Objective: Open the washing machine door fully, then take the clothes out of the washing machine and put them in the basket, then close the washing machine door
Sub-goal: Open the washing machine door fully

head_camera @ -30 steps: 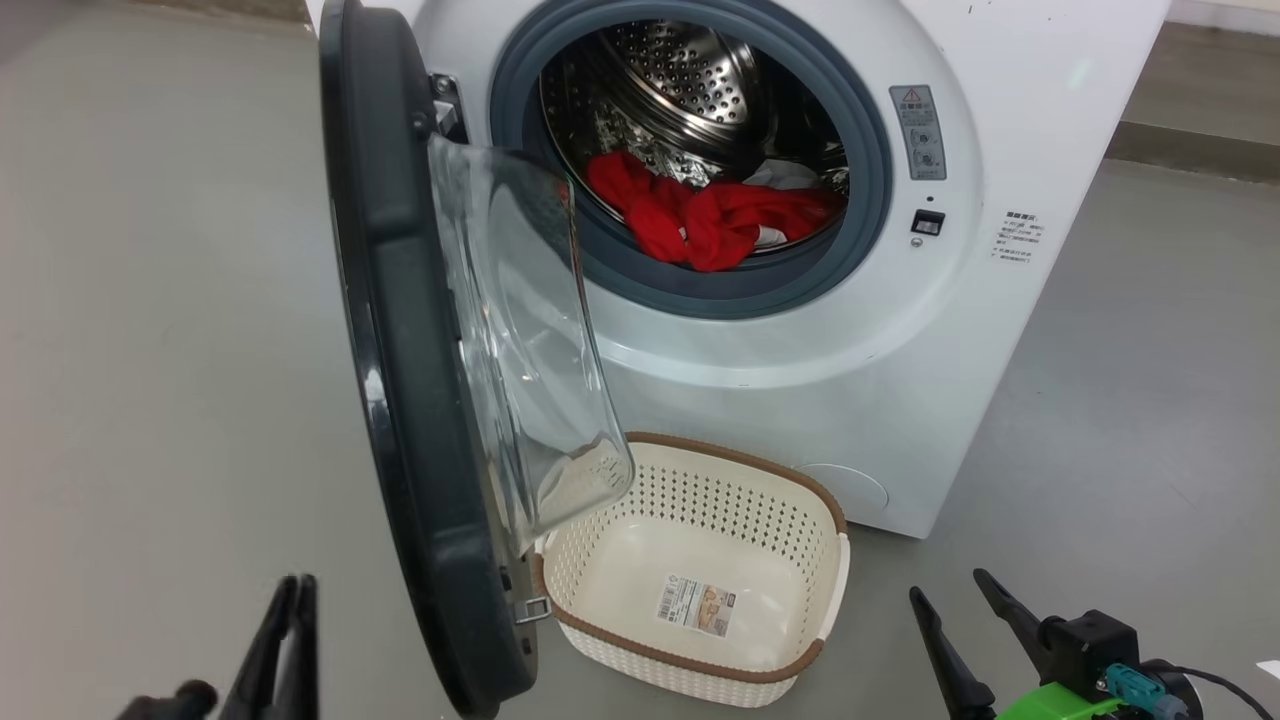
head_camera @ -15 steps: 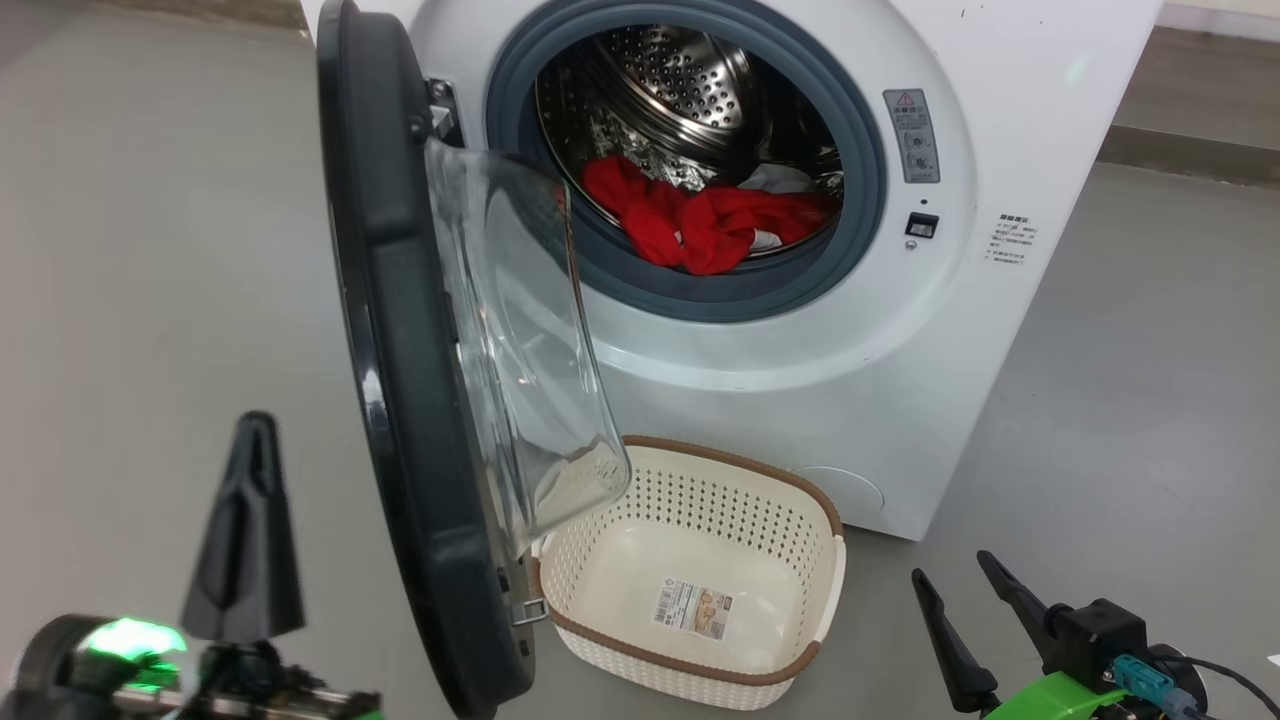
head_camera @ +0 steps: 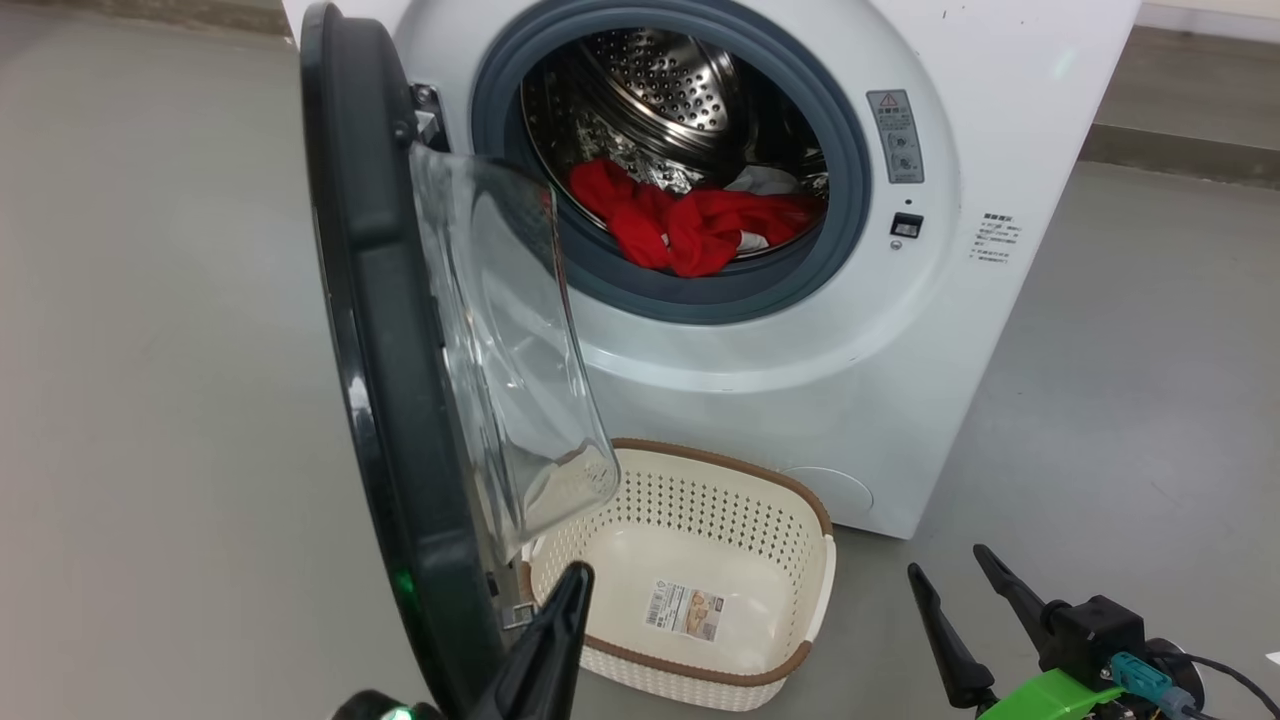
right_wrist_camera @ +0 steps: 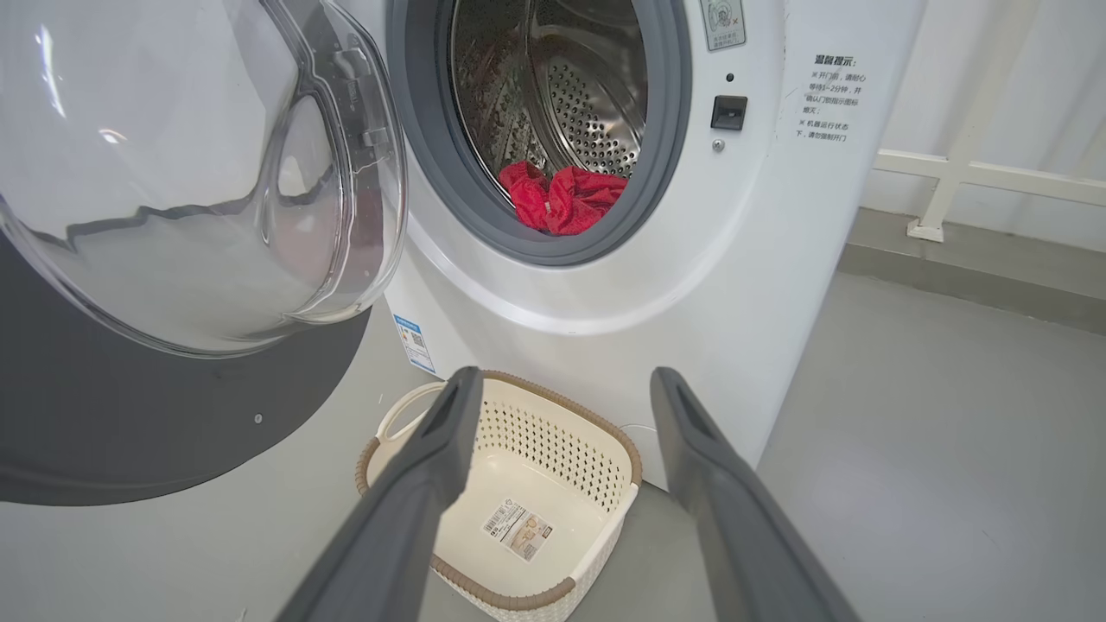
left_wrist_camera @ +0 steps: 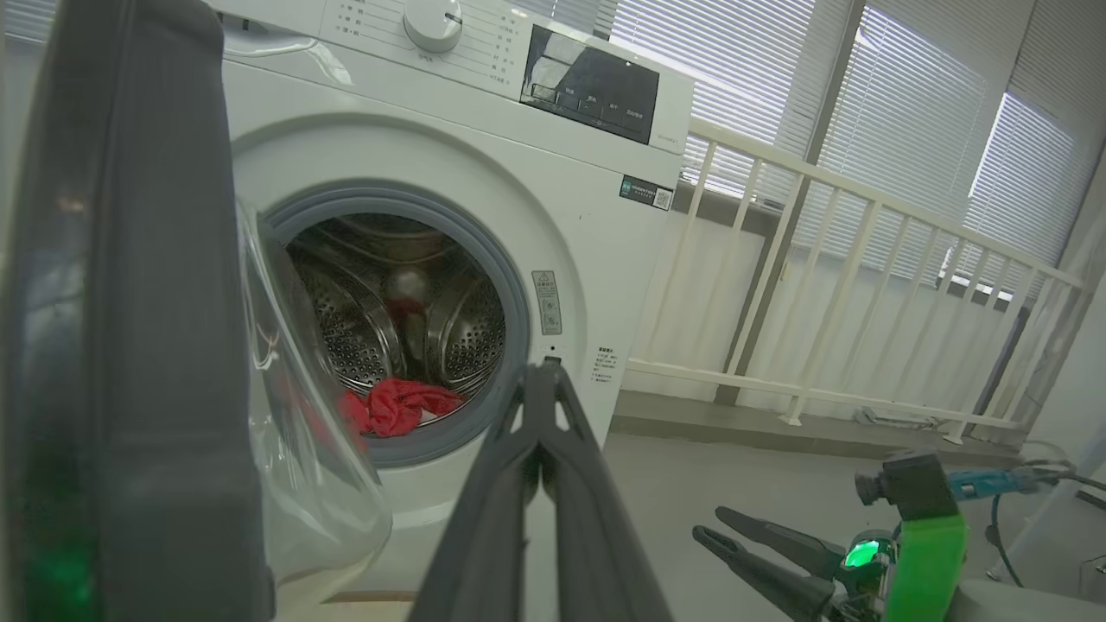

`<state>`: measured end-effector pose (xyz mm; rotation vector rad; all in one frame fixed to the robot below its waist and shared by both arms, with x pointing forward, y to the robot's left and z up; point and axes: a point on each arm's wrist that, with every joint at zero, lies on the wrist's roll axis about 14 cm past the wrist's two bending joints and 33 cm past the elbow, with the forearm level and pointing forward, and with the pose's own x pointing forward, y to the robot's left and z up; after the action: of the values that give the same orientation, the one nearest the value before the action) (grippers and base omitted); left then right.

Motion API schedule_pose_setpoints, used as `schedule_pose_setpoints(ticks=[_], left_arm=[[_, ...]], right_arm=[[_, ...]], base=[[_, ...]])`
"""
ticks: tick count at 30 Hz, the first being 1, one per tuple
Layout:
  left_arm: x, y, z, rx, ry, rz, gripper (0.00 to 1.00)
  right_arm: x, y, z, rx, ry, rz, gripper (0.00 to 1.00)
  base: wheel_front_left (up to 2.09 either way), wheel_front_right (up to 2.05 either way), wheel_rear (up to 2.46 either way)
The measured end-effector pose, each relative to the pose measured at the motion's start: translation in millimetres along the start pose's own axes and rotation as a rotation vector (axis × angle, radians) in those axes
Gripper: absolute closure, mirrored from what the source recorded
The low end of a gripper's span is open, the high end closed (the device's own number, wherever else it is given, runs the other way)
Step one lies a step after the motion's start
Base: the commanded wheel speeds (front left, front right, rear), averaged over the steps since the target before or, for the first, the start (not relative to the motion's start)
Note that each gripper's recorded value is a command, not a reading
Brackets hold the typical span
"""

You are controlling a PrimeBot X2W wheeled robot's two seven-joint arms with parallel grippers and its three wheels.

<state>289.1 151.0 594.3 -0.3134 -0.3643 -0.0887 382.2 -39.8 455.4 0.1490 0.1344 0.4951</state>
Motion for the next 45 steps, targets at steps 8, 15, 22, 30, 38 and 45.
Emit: schedule_pose_setpoints(ticks=[8,15,22,30,38,45], left_arm=[[-13,22,-46,-0.018,0.153,0.09,1.0],[-22,43,-60,-0.02,0.201,0.167,1.0],[-25,55,-65,-0.017,0.219,0.207,1.0],[-28,67,-65,-0.013,0.22,0.244,1.0],[-38,94,-55,0.032,0.209,0.319,1.0],[-49,124,-44,0.079,0.202,0.399,1.0]], right_arm=[[0,2,2,0.007,-0.009,-0.001,0.0],[1,4,5,0.008,-0.019,0.004,0.0],[2,5,6,0.008,-0.023,0.009,0.0],[5,8,7,0.01,-0.026,0.021,0.0],[10,15,5,0.014,-0.017,0.041,0.0],[14,19,0,0.023,-0.004,0.054,0.0]], base=[[0.0,0.0,0.0],[0.0,0.0,0.0],[0.0,0.0,0.0],[0.0,0.0,0.0],[0.0,0.0,0.0],[0.0,0.0,0.0]])
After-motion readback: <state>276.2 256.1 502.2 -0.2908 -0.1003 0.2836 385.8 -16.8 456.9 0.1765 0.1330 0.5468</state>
